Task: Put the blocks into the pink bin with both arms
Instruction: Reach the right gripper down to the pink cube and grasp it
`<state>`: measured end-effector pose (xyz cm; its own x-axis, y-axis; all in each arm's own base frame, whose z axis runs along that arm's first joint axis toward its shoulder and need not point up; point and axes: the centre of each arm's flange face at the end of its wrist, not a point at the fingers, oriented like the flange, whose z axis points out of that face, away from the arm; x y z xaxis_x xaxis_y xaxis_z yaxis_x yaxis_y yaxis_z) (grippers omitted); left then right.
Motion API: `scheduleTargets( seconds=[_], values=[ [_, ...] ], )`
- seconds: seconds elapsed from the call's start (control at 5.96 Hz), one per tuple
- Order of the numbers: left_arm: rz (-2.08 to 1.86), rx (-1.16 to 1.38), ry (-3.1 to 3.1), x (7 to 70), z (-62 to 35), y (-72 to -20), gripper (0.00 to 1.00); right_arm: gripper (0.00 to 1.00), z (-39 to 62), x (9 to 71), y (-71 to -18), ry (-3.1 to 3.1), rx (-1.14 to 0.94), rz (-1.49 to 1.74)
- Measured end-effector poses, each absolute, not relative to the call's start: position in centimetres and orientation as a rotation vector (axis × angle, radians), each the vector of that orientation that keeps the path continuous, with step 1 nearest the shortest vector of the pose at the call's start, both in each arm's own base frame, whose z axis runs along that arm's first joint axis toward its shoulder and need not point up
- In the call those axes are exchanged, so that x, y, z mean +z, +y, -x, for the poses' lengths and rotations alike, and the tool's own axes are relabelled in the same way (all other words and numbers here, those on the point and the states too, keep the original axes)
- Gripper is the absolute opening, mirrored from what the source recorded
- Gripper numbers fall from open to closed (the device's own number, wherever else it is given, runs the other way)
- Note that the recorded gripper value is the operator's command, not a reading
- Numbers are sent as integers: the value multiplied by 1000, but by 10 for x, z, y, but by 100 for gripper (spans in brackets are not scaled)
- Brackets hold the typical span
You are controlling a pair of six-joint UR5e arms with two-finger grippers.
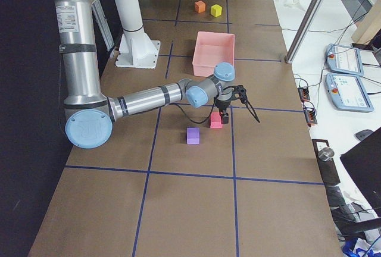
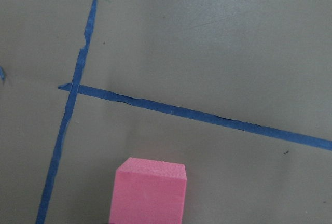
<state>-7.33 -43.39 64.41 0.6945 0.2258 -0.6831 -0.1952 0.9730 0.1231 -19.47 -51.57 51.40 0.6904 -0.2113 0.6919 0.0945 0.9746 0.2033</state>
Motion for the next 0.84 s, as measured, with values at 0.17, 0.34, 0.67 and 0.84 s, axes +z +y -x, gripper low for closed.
scheduleTargets(
  seconds=[0.17, 0.34, 0.67, 0.84],
  values=[
    [-40, 234, 768, 645, 73, -432, 100, 100, 213, 521, -515, -780, -189, -138],
    [-37, 233, 769, 647, 73, -430, 100, 100, 226, 526, -512, -770, -206, -124],
    [-39, 234, 768, 646, 73, -430, 100, 100, 246, 538, -505, -748, -232, -101],
    [-39, 234, 768, 646, 73, -429, 100, 100, 259, 543, -503, -733, -249, -92]
  ],
)
